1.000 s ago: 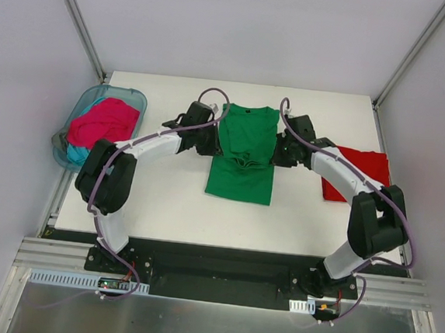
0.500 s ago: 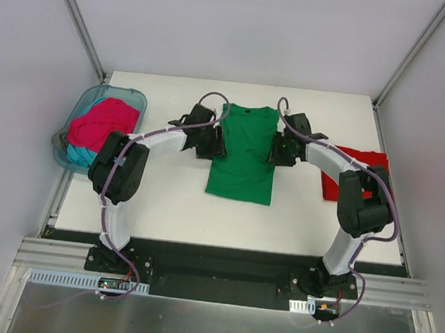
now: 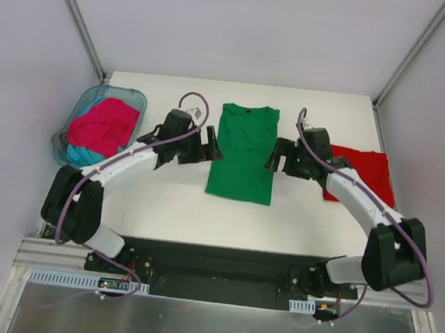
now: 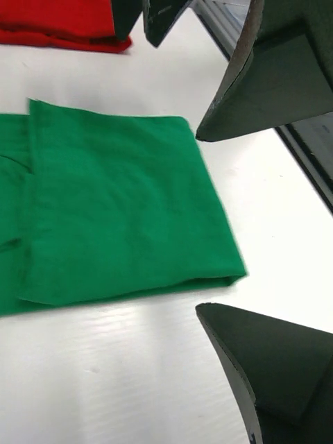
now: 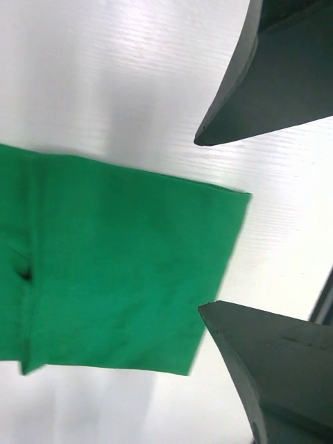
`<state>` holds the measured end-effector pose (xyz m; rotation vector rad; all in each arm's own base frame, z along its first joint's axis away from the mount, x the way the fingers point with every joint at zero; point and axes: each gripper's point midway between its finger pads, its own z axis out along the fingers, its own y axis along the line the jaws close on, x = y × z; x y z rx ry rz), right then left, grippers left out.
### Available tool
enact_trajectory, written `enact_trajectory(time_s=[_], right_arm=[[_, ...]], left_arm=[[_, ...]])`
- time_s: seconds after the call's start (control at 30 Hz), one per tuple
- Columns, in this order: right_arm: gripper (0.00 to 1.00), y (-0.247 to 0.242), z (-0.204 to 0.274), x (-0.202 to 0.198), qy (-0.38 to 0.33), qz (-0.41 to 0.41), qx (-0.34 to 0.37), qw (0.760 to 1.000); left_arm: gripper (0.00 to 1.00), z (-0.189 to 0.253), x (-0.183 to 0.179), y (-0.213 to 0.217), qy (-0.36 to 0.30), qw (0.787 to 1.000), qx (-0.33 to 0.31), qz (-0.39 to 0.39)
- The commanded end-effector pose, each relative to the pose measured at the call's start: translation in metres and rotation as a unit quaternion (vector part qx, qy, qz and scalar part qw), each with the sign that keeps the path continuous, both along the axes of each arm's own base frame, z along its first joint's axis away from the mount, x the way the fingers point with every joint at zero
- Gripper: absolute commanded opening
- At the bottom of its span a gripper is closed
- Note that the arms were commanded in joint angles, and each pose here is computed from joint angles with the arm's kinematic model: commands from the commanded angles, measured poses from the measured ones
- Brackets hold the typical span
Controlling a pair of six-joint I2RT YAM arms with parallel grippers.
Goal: Fold and stack the t-shirts
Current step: Grab one side of the 2/3 rectangular tshirt with both arms
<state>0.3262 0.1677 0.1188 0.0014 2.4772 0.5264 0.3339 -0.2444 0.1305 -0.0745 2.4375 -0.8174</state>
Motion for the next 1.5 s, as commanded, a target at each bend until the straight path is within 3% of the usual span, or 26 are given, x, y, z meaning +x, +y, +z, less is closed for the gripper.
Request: enact_trajectory(time_s=[0.0,0.3,0.53,0.6,0.77,1.47], right_arm=[[0.96,0.013,-0.011,-0.047,0.013,0.034,0.055,0.998],[0.96,0.007,-0.056,-0.090,0.043,0.007,0.092,0.995],[0.96,0.005,-0.073,-0.093,0.076,-0.033,0.097,0.992],[0.96,0.003,-0.077,-0.093,0.079,-0.039,0.096,0.991],[0.96,0.004,-0.080,-0.094,0.084,-0.044,0.099,0.991],[0.99,0.004,-0.097,-0.101,0.114,-0.037,0.084,0.989]], left_arm=[[0.99,-0.025,-0.043,0.011,0.041,0.999,-0.010,-0.006],[0.98,-0.067,-0.079,0.007,0.094,0.995,-0.037,-0.018],[0.80,-0.089,-0.087,-0.003,0.126,0.992,-0.023,-0.018],[0.72,-0.094,-0.089,-0.004,0.126,0.992,-0.012,-0.018],[0.39,-0.106,-0.093,-0.002,0.143,0.990,0.001,-0.011],[0.29,-0.123,-0.087,0.010,0.164,0.986,0.017,0.028]])
